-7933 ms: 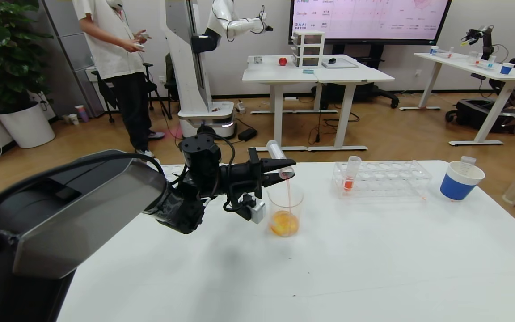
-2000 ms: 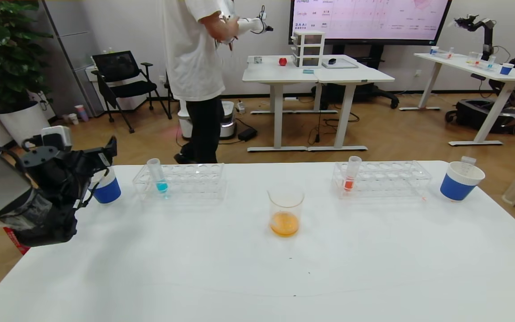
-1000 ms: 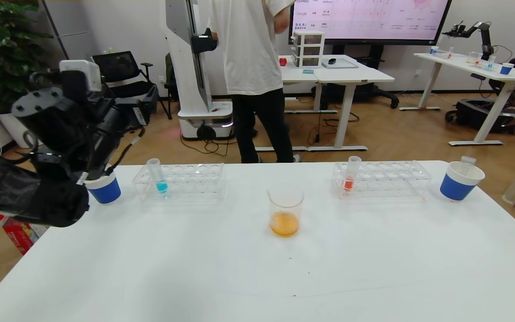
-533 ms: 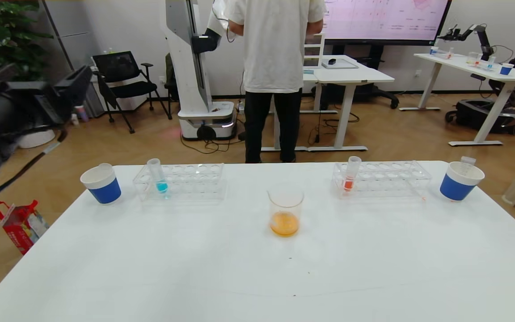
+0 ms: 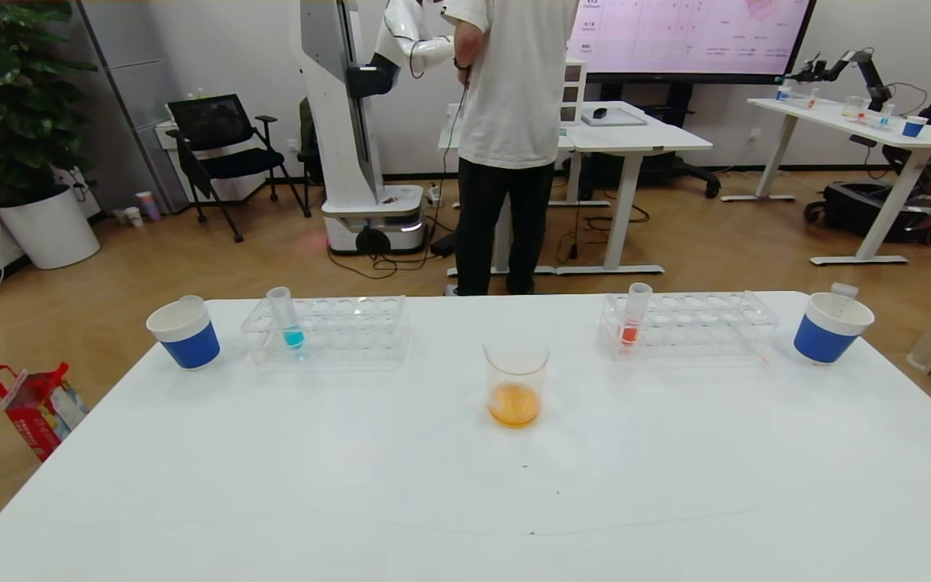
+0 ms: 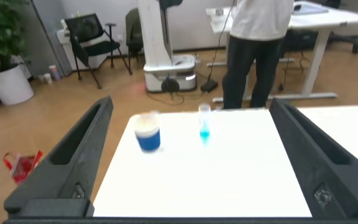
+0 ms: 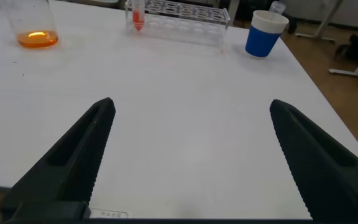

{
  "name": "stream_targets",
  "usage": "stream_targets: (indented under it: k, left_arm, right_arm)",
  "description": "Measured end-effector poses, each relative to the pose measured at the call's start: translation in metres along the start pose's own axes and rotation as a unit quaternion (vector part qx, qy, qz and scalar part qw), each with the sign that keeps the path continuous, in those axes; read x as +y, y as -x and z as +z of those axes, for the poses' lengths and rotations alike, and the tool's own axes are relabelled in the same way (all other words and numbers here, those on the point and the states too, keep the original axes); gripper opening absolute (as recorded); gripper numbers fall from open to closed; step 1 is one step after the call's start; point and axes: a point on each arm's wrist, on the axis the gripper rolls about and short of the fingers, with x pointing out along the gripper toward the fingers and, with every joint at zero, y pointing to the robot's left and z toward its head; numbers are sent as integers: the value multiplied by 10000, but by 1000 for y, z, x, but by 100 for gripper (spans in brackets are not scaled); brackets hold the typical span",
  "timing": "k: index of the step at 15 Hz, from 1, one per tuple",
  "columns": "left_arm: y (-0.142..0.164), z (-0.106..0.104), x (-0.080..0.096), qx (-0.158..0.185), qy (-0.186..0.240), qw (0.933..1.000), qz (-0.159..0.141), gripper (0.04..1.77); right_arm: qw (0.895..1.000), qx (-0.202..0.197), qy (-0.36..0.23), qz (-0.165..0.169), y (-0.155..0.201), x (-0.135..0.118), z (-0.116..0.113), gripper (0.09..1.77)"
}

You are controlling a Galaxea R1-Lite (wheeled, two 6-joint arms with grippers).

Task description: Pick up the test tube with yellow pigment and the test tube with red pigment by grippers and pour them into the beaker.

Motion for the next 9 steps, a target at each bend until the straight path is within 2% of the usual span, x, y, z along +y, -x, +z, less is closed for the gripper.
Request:
stream_targets:
  k: [2,3,5,9]
  left_arm:
    - [42,-14,6,235,-30,9997,55,175]
    - [57,-17,8,173,-13,9996,208,175]
    - [79,-25,8,-132,-4,9992,370,175]
    - [108,-55,5,-648,-95,9978,113,175]
  right_arm:
    - [10000,0,-2,2,0,0,0,174]
    - [10000,0,0,2,0,0,0,174]
    - [10000,0,-2,0,0,0,0,174]
    - [10000,0,0,2,0,0,0,174]
